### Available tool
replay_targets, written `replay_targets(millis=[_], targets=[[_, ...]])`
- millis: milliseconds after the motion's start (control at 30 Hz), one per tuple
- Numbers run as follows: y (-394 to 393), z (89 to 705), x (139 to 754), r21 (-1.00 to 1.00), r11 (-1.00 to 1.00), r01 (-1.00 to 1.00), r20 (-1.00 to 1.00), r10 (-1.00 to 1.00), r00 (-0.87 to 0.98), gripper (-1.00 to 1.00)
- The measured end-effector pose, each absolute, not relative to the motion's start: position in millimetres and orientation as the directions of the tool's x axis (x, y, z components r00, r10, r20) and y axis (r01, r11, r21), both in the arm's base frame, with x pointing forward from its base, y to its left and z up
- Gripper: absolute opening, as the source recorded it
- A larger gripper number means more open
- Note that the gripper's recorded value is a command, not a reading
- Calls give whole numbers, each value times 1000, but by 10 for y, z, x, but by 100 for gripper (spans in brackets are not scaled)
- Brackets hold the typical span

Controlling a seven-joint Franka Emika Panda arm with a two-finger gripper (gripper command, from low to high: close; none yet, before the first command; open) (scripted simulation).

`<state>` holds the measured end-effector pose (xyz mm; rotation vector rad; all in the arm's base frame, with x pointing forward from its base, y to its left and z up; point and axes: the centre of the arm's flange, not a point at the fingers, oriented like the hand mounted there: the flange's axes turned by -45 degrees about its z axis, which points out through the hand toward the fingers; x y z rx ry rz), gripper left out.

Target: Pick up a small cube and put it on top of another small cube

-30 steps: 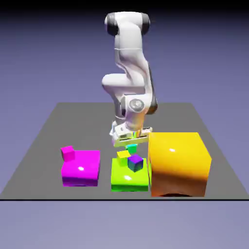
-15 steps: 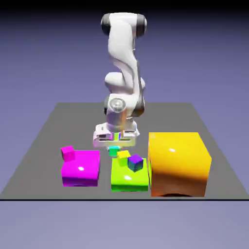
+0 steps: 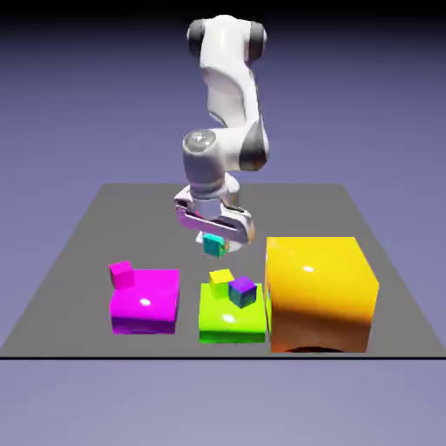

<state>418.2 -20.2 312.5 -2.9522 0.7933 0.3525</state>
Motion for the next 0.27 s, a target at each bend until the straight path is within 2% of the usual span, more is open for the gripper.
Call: replay_targets(millis=[133, 167, 267], targets=[[-150, 2549, 4106, -2, -866, -500, -236, -486, 842, -100], [-140, 2439, 4080, -2, -866, -500, -236, -486, 842, 100], [-164, 2577, 4111, 0, -865, -502, -236, -488, 840, 100]])
